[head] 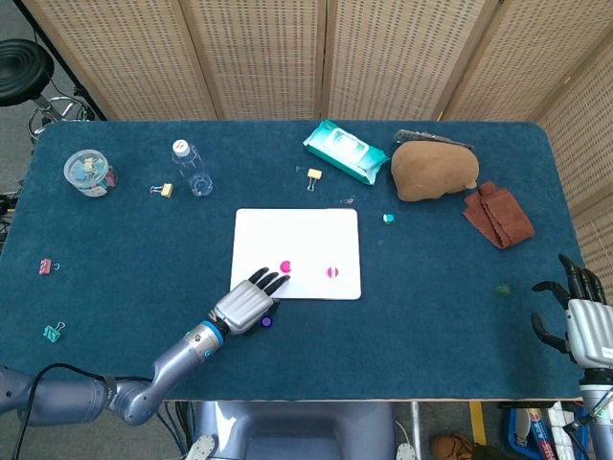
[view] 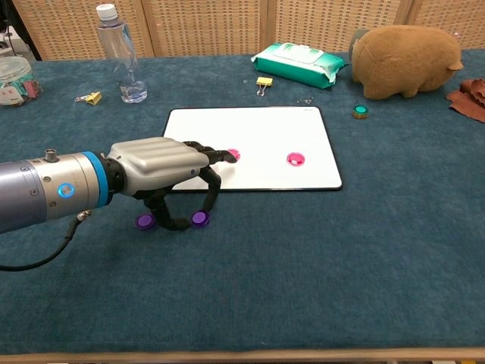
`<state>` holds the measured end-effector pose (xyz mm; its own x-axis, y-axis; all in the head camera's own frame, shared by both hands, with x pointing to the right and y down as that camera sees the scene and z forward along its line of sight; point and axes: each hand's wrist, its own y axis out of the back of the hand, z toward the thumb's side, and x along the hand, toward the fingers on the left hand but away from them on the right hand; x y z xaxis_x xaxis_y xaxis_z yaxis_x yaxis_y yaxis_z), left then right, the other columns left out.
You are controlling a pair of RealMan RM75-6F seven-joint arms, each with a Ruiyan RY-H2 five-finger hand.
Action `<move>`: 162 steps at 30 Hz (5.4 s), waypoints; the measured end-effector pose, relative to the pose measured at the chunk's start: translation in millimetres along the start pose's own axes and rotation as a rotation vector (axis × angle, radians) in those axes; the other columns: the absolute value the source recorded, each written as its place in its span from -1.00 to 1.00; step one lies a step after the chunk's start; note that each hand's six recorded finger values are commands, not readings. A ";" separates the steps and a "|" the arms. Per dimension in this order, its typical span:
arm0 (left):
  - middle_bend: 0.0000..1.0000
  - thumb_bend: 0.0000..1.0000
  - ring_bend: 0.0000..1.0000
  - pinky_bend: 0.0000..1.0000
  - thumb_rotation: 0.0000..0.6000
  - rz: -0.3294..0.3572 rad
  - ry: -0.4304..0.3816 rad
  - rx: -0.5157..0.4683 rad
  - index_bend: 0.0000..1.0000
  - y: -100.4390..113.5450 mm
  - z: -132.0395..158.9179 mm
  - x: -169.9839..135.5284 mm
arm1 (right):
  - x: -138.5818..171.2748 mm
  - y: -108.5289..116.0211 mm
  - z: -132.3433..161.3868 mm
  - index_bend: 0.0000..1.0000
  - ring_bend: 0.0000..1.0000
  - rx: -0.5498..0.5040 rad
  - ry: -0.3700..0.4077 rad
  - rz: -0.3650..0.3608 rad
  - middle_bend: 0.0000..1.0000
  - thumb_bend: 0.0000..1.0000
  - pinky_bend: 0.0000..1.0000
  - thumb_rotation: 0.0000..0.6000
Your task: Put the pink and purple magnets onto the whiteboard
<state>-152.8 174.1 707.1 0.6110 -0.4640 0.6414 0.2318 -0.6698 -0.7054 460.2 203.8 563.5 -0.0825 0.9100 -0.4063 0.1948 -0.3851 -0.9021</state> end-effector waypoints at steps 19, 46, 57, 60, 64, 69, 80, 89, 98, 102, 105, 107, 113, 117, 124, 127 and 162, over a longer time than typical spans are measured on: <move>-1.00 -0.27 -1.00 -1.00 1.00 0.038 0.023 -0.030 0.20 13.9 -9.6 -0.2 | 0.2 0.0 -0.1 -0.29 -1.00 -0.001 -0.001 0.000 -1.00 -0.17 -1.00 1.00; -1.00 -0.26 -1.00 -1.00 1.00 0.133 0.230 -0.098 0.20 79.7 -84.0 31.0 | -1.5 -3.3 -0.8 -0.29 -1.00 0.006 -0.006 0.012 -1.00 -0.17 -1.00 1.00; -1.00 -0.26 -1.00 -1.00 1.00 0.144 0.255 -0.102 0.20 95.7 -94.6 59.8 | -2.1 0.6 -6.2 -0.28 -1.00 0.010 -0.030 -0.002 -1.00 -0.17 -1.00 1.00; -1.00 -0.26 -1.00 -1.00 1.00 0.135 0.262 -0.104 0.20 97.0 -96.2 68.8 | -2.8 0.3 -6.8 -0.28 -1.00 0.011 -0.034 0.002 -1.00 -0.17 -1.00 1.00; -1.00 -0.26 -1.00 -1.00 1.00 0.121 0.276 -0.124 0.20 95.8 -97.0 82.8 | -3.5 -0.5 -7.0 -0.28 -1.00 0.011 -0.035 0.007 -1.00 -0.17 -1.00 1.00; -1.00 -0.26 -1.00 -1.00 1.00 0.106 0.280 -0.142 -0.18 90.4 -94.1 95.5 | -4.8 -0.8 -8.3 -0.28 -1.00 0.010 -0.040 0.011 -1.00 -0.17 -1.00 1.00; -1.00 -0.27 -1.00 -1.00 1.00 0.100 0.272 -0.168 -0.51 85.3 -89.8 100.7 | -5.1 1.2 -10.8 -0.28 -1.00 0.004 -0.046 0.007 -1.00 -0.17 -1.00 1.00; -1.00 -0.27 -1.00 -1.00 1.00 0.111 0.185 -0.147 -0.51 86.9 -75.6 64.9 | -4.2 0.4 -7.1 -0.28 -1.00 0.004 -0.034 0.009 -1.00 -0.17 -1.00 1.00; -1.00 -0.33 -1.00 -1.00 1.00 0.079 0.083 -0.064 -0.55 64.6 -61.5 -3.6 | -2.1 -0.4 -3.1 -0.28 -1.00 0.005 -0.024 0.012 -1.00 -0.17 -1.00 1.00; -1.00 -0.41 -1.00 -1.00 1.00 0.057 0.061 -0.039 -0.61 49.8 -58.5 -26.7 | -1.2 0.3 -2.2 -0.28 -1.00 0.005 -0.023 0.009 -1.00 -0.17 -1.00 1.00; -1.00 -0.41 -1.00 -1.00 1.00 0.053 0.044 -0.018 -0.64 42.8 -55.2 -38.9 | -0.7 0.2 -1.9 -0.28 -1.00 0.003 -0.022 0.009 -1.00 -0.17 -1.00 1.00; -1.00 -0.42 -1.00 -1.00 1.00 0.048 0.043 0.006 -0.64 36.5 -56.4 -48.2 | -0.7 0.7 -1.7 -0.28 -1.00 0.002 -0.021 0.008 -1.00 -0.17 -1.00 1.00; -1.00 -0.42 -1.00 -1.00 1.00 0.036 0.037 0.024 -0.54 25.4 -57.0 -59.2 | -0.4 2.7 -2.6 -0.28 -1.00 -0.005 -0.022 0.003 -1.00 -0.17 -1.00 1.00; -1.00 -0.42 -1.00 -1.00 1.00 0.032 0.019 0.035 -0.50 14.4 -54.5 -64.9 | -0.1 3.8 -3.1 -0.28 -1.00 -0.007 -0.022 0.001 -1.00 -0.17 -1.00 1.00; -1.00 -0.42 -1.00 -1.00 1.00 0.004 0.016 0.039 -0.45 -5.6 -53.8 -69.0 | 0.4 4.5 -3.1 -0.28 -1.00 -0.009 -0.020 -0.001 -1.00 -0.17 -1.00 1.00; -1.00 -0.42 -1.00 -1.00 1.00 -0.003 0.023 0.042 -0.45 -12.7 -55.3 -71.5 | 0.4 4.7 -3.8 -0.28 -1.00 -0.009 -0.022 0.000 -1.00 -0.17 -1.00 1.00; -1.00 -0.40 -1.00 -1.00 1.00 0.007 -0.006 0.065 -0.23 -26.7 -40.7 -64.9 | 0.7 5.1 -5.0 -0.28 -1.00 -0.012 -0.026 0.001 -1.00 -0.17 -1.00 1.00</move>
<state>-229.4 198.5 696.6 0.6175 -0.4644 0.6348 0.2763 -0.6276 -0.7279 466.1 203.2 559.3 -0.1074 0.9055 -0.4105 0.2064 -0.3836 -0.9001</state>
